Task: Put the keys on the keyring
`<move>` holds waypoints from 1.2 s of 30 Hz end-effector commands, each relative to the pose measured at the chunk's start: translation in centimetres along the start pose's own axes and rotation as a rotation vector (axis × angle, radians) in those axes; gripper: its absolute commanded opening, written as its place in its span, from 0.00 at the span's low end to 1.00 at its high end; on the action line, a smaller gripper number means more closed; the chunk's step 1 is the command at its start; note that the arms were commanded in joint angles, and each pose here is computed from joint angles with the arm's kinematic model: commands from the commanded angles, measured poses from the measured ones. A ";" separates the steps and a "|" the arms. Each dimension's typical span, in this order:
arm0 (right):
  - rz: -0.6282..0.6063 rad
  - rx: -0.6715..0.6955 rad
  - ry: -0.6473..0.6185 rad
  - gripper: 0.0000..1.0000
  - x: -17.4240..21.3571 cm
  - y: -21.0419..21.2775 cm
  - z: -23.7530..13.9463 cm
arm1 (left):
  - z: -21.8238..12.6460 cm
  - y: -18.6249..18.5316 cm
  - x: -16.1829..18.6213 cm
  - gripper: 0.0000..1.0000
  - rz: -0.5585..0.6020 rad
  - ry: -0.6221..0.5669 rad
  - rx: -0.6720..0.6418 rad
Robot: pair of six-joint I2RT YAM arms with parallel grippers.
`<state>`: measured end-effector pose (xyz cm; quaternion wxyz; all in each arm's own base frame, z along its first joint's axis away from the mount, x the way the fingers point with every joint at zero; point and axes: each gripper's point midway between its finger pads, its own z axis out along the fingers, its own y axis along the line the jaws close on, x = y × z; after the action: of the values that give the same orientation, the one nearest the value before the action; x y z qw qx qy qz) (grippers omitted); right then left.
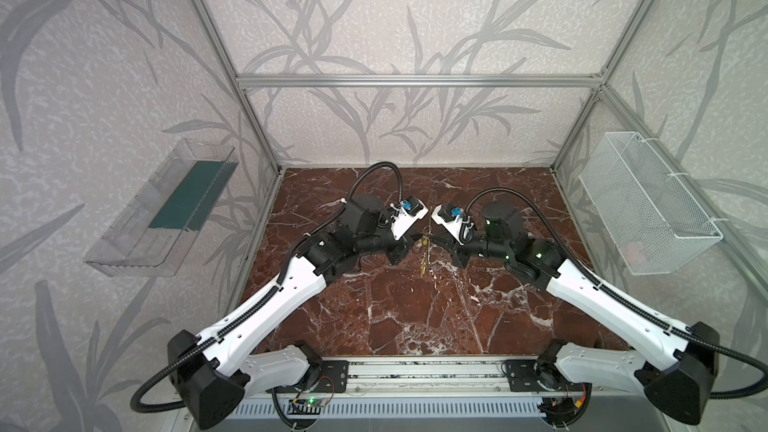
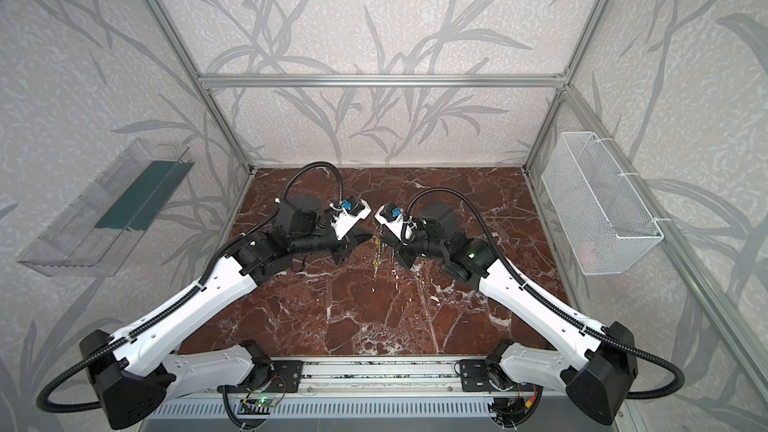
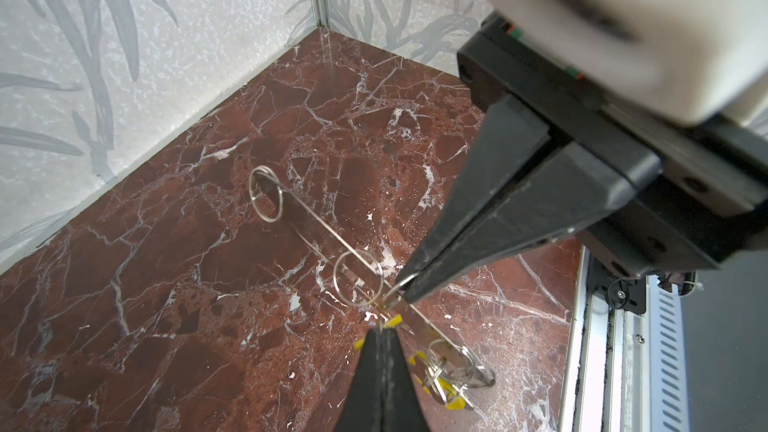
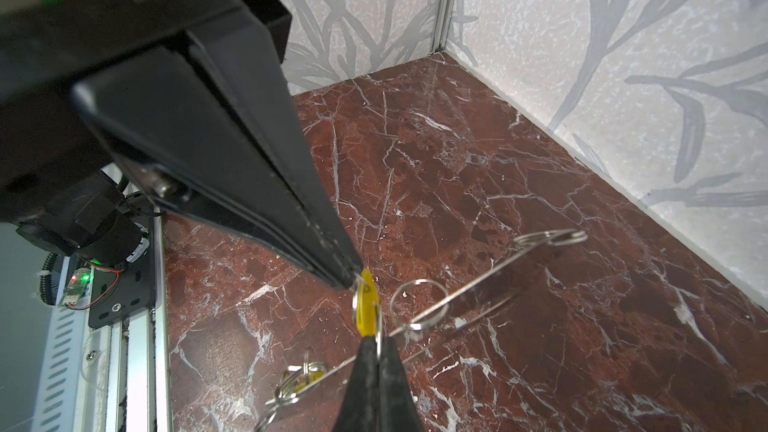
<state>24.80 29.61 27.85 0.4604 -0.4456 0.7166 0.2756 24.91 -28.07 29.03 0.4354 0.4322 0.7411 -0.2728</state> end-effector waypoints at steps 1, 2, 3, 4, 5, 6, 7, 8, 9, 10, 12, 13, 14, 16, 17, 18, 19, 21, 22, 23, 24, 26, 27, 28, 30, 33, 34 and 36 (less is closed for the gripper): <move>-0.014 0.002 -0.063 0.00 -2.3 0.0 -0.4 | -0.2 -0.4 -1.2 0.00 0.038 -0.024 0.014; -0.012 0.001 -0.062 0.00 -2.2 0.1 -0.3 | -0.2 -0.4 -1.2 0.00 0.039 -0.024 0.014; -0.012 0.002 -0.066 0.00 -2.3 0.0 -0.4 | -0.1 -0.4 -1.2 0.00 0.039 -0.024 0.014; -0.010 0.003 -0.067 0.00 -2.3 0.0 -0.4 | -0.1 -0.5 -1.2 0.00 0.040 -0.024 0.016; -0.008 0.003 -0.068 0.00 -2.3 0.0 -0.4 | -0.1 -0.5 -1.2 0.00 0.041 -0.025 0.014; -0.008 0.001 -0.072 0.00 -2.4 0.1 -0.4 | -0.1 -0.5 -1.2 0.00 0.041 -0.026 0.012; -0.007 0.000 -0.071 0.00 -2.4 0.1 -0.4 | -0.1 -0.5 -1.2 0.00 0.042 -0.025 0.011; -0.006 -0.002 -0.072 0.00 -2.4 0.1 -0.4 | -0.1 -0.5 -1.2 0.00 0.044 -0.026 0.012; -0.006 -0.003 -0.072 0.00 -2.4 0.2 -0.4 | -0.1 -0.4 -1.2 0.00 0.043 -0.024 0.007; -0.006 -0.002 -0.071 0.00 -2.3 0.1 -0.4 | -0.1 -0.4 -1.1 0.00 0.042 -0.023 0.004; -0.006 0.000 -0.071 0.00 -2.2 0.2 -0.5 | -0.2 -0.1 -1.2 0.00 0.037 -0.032 -0.016; -0.008 0.002 -0.071 0.00 -2.2 0.2 -0.5 | -0.2 0.0 -1.3 0.00 0.036 -0.041 -0.023; -0.008 0.004 -0.070 0.00 -2.1 0.1 -0.5 | -0.3 0.1 -1.3 0.00 0.037 -0.050 -0.029; -0.006 0.005 -0.068 0.00 -2.0 0.1 -0.6 | -0.4 0.2 -1.4 0.00 0.037 -0.060 -0.042; -0.004 0.005 -0.067 0.00 -1.9 0.2 -0.6 | -0.5 0.4 -1.3 0.00 0.035 -0.058 -0.049; -0.004 0.006 -0.068 0.00 -1.9 0.1 -0.6 | -0.5 0.4 -1.3 0.00 0.035 -0.055 -0.051; -0.002 0.004 -0.067 0.00 -1.9 0.2 -0.6 | -0.4 0.4 -1.2 0.00 0.036 -0.053 -0.048; -0.002 0.005 -0.072 0.00 -2.0 0.2 -0.6 | -0.3 0.2 -1.1 0.00 0.035 -0.047 -0.039; -0.003 0.006 -0.073 0.00 -2.0 0.1 -0.7 | -0.3 0.2 -1.0 0.00 0.035 -0.043 -0.036; 0.000 0.007 -0.074 0.00 -2.0 0.1 -0.7 | -0.3 0.2 -0.9 0.00 0.033 -0.038 -0.035; 0.000 0.010 -0.073 0.00 -2.0 0.1 -0.7 | -0.2 0.2 -0.8 0.00 0.032 -0.034 -0.037; 0.001 0.014 -0.074 0.00 -2.0 0.0 -0.7 | -0.2 0.2 -0.7 0.00 0.031 -0.028 -0.036; -0.001 0.014 -0.076 0.00 -2.0 0.0 -0.8 | -0.2 0.2 -0.6 0.00 0.030 -0.025 -0.036; -0.001 0.013 -0.076 0.00 -2.0 0.0 -0.7 | -0.1 0.2 -0.5 0.00 0.030 -0.022 -0.036; -0.003 0.004 -0.084 0.00 -2.1 0.2 -0.8 | -0.1 0.1 -0.5 0.00 0.029 -0.021 -0.028; -0.004 0.002 -0.089 0.00 -2.2 0.3 -0.9 | 0.0 0.0 -0.5 0.00 0.028 -0.021 -0.020; -0.003 0.002 -0.088 0.00 -2.2 0.3 -0.9 | 0.0 -0.1 -0.6 0.00 0.028 -0.022 -0.018; -0.002 0.000 -0.085 0.00 -2.1 0.3 -0.9 | 0.0 -0.1 -0.7 0.00 0.028 -0.025 -0.014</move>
<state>24.97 29.60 28.32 0.4677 -0.4351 0.7168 0.2793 25.26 -28.26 29.50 0.4506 0.4284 0.7373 -0.2644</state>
